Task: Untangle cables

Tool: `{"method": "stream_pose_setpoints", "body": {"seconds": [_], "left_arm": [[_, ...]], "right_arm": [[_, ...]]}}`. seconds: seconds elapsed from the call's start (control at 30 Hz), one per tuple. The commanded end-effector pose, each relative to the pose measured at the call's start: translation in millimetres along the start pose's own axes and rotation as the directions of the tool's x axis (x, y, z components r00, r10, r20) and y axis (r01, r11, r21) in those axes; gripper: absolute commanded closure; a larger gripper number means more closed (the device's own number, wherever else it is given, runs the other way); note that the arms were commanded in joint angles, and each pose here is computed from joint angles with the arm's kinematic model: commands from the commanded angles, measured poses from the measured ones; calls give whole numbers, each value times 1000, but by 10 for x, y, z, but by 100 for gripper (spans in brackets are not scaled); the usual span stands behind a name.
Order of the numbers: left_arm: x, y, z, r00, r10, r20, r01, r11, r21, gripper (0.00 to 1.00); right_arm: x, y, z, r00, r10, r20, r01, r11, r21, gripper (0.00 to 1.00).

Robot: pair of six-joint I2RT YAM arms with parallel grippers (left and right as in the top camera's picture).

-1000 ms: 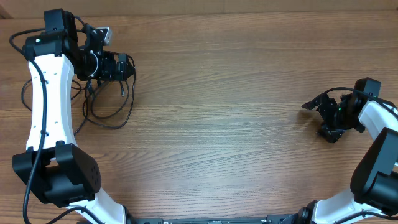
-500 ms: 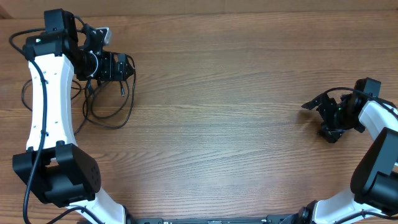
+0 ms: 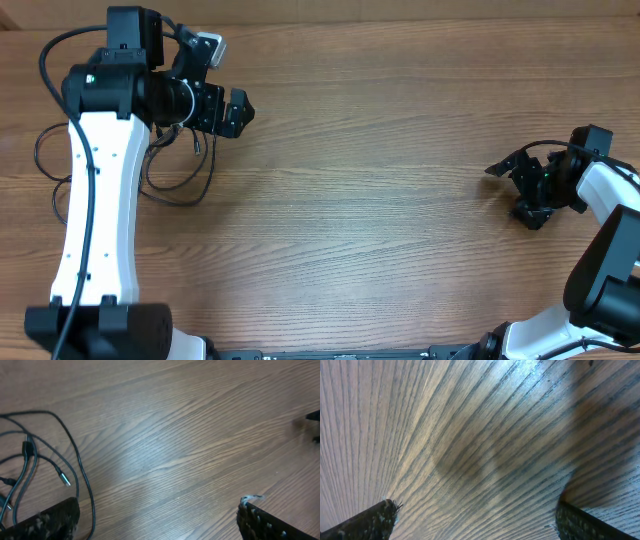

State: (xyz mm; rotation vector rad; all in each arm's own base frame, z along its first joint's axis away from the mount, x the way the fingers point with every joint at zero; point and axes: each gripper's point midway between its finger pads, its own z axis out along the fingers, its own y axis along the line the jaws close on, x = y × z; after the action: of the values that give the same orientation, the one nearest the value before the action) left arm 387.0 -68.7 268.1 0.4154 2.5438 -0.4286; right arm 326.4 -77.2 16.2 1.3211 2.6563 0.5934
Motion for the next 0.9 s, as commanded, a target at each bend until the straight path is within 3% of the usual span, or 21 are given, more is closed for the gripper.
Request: {"method": "stream_pose_setpoints", "body": {"seconds": [0.0, 0.5, 0.87], "left_arm": [[-31, -97, -136, 999, 14, 35, -14, 1000, -2, 0], [-15, 34, -243, 997, 64, 34, -60, 992, -112, 0], [-361, 2, -101, 968, 141, 210, -127, 989, -75, 0]], "right_arm": [[-58, -99, 15, 1000, 4, 24, -5, 999, 42, 0], [-57, -98, 15, 1000, 4, 24, -5, 999, 42, 0], [-58, -99, 15, 1000, 4, 24, -5, 999, 42, 0]]}}
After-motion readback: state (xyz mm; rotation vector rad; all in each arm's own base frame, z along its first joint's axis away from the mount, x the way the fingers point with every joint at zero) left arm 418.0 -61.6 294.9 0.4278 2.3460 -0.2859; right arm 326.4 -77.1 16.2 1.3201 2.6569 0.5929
